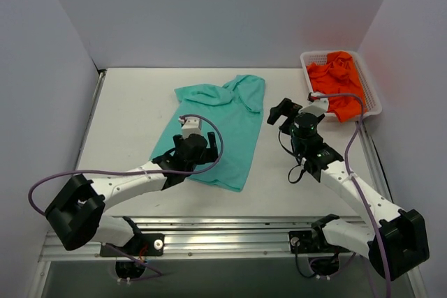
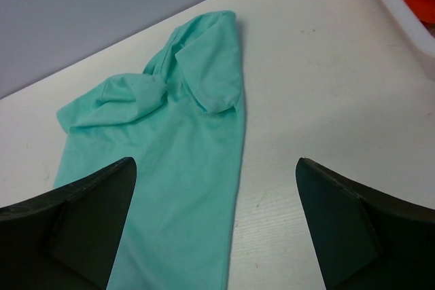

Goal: Fold and stack the t-shirts
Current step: Move the tshirt to the center of the board

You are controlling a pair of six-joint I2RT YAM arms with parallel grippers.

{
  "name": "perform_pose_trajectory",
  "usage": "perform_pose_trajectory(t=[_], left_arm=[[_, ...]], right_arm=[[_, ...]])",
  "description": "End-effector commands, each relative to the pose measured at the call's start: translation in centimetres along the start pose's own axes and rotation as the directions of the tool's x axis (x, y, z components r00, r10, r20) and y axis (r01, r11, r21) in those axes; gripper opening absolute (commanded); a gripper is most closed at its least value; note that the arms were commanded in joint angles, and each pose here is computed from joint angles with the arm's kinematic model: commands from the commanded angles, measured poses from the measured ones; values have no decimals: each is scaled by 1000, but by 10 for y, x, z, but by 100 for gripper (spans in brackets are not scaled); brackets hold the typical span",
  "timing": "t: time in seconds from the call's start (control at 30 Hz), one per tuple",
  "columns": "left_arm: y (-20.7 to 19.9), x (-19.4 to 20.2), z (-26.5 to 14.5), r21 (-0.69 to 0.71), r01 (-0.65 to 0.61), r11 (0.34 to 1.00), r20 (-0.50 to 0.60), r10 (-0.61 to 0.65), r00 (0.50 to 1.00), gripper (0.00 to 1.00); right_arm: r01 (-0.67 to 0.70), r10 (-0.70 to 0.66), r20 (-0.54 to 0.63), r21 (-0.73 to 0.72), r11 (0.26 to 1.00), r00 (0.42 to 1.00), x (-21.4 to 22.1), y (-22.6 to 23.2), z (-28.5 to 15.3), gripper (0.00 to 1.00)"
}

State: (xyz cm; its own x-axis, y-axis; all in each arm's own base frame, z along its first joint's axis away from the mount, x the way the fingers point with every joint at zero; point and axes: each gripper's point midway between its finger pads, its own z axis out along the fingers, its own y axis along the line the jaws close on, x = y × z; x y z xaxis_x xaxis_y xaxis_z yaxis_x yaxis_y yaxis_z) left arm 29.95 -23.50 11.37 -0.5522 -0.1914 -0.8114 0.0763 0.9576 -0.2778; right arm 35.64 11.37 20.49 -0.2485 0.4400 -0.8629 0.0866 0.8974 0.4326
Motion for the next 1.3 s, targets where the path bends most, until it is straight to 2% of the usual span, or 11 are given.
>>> perform_pose_trajectory(t=[0.0,0.2,0.4,0.5,0.67,0.8,0.87,1.27], left_arm=[[-21,1,4,30,47,998,38,-48,998,96],[-75,47,1,127,-20,992,-34,25,999,98],[-138,83,-8,218,-115,969,-70,133,989,99],[-145,92,-9,207,-156,966,-73,174,982,99],[-144,93,-12,191,-208,959,-60,223,973,99],[-124,107,-13,108,-272,956,-108,283,953,100],[-117,114,-14,81,-281,956,-129,289,949,93],[-108,167,-16,65,-322,945,-192,328,925,89]], right_arm=[[-19,13,48,121,992,999,-9,-22,1,100],[31,-27,-17,220,975,999,4,-38,13,100],[36,-26,-45,240,970,999,8,-43,19,100],[29,-19,-43,247,969,999,7,-47,18,100],[19,-7,-50,242,970,999,7,-49,20,100],[16,0,-66,243,970,998,10,-51,22,100],[16,1,-70,247,969,998,11,-53,23,100],[22,4,-101,259,966,995,20,-58,30,100]])
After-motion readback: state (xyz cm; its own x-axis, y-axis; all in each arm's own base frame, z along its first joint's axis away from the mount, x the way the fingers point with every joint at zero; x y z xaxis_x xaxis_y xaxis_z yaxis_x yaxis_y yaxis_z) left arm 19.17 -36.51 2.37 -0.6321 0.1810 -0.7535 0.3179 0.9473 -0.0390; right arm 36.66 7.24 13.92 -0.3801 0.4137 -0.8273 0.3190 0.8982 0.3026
